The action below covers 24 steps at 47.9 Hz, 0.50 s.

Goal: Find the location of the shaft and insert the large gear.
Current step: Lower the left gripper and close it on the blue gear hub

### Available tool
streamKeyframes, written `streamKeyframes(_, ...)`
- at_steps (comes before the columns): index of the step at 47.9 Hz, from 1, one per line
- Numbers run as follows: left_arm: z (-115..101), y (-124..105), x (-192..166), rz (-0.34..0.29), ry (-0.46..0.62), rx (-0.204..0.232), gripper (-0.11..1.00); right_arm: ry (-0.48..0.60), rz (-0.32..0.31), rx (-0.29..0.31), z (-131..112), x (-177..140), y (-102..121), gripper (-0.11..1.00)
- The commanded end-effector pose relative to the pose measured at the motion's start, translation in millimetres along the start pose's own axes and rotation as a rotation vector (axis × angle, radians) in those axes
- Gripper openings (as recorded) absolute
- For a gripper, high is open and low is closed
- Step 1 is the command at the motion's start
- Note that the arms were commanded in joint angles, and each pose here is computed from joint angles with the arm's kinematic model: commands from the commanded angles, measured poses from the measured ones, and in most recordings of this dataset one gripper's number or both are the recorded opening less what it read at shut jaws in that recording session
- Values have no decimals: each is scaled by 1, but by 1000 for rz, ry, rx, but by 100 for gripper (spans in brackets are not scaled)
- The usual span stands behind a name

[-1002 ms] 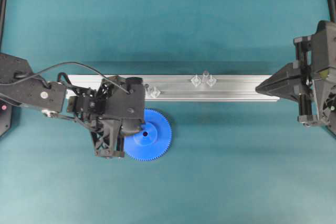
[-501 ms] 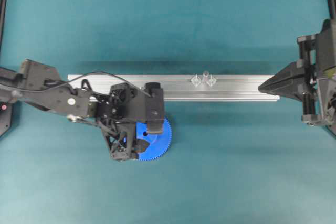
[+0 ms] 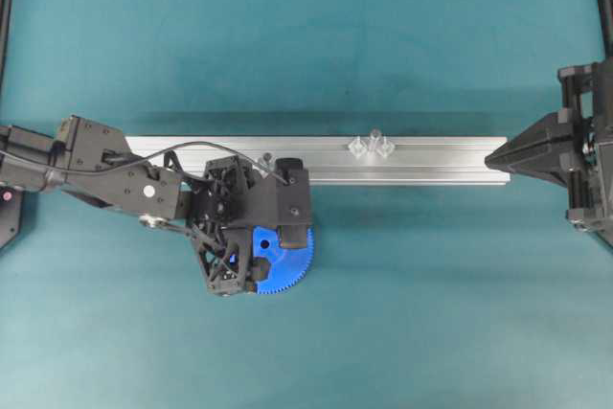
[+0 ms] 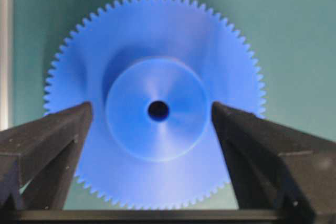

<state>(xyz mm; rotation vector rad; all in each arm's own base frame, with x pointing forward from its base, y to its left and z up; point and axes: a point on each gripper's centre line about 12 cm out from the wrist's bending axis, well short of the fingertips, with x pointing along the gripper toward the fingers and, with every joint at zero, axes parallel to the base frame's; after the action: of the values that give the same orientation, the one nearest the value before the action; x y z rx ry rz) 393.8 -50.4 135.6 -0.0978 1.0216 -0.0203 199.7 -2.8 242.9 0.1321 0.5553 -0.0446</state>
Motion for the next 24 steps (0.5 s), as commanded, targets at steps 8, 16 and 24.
streamKeyframes(8, 7, -6, -1, -9, -17, 1, 94, -19, -4, 15, 0, -2, -1, 3)
streamKeyframes(16, 4, -6, 5, -6, -2, 0, 94, -32, -6, 18, 1, -5, -2, 3)
streamKeyframes(24, 1, -6, 8, -5, 9, 1, 94, -30, -6, 19, 0, -6, -2, 3)
